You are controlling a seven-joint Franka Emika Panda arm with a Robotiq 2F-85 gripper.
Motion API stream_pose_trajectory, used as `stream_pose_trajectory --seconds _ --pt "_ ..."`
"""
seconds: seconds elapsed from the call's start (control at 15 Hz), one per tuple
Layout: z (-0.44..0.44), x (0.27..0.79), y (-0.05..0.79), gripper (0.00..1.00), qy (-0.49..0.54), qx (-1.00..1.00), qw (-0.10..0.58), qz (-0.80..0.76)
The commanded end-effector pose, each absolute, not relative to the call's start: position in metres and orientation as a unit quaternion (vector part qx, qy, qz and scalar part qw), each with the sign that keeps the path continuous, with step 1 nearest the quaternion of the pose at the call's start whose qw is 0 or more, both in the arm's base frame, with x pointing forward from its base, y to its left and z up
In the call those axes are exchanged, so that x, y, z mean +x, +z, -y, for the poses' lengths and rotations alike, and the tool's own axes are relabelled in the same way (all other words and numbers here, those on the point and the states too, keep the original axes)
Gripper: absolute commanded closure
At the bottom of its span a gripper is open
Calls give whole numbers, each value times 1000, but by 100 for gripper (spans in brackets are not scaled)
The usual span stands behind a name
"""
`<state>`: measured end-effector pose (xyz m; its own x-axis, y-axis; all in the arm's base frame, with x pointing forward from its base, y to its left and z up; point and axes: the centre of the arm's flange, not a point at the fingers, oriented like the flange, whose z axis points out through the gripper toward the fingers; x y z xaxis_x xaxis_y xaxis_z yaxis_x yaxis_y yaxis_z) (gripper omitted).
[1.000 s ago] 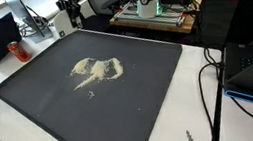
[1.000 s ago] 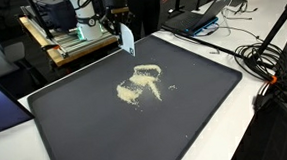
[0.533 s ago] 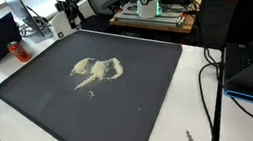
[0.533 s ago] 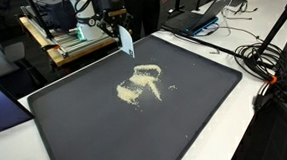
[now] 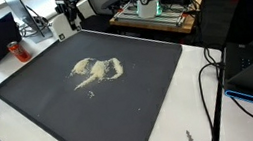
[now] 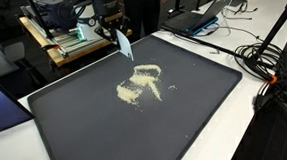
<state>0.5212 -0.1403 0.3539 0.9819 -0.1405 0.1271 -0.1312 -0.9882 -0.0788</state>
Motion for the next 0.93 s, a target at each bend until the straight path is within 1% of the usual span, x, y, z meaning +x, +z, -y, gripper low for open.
stream_pose_trajectory --seconds 0.0,0.4,0.67,0.87 --pt "180 530 345 99 -51 -992 101 -59" --pt "225 517 318 99 -62 -977 189 -73" --pt "246 495 291 99 -89 -961 232 -120" --pt "260 476 275 99 -108 -940 283 -157"
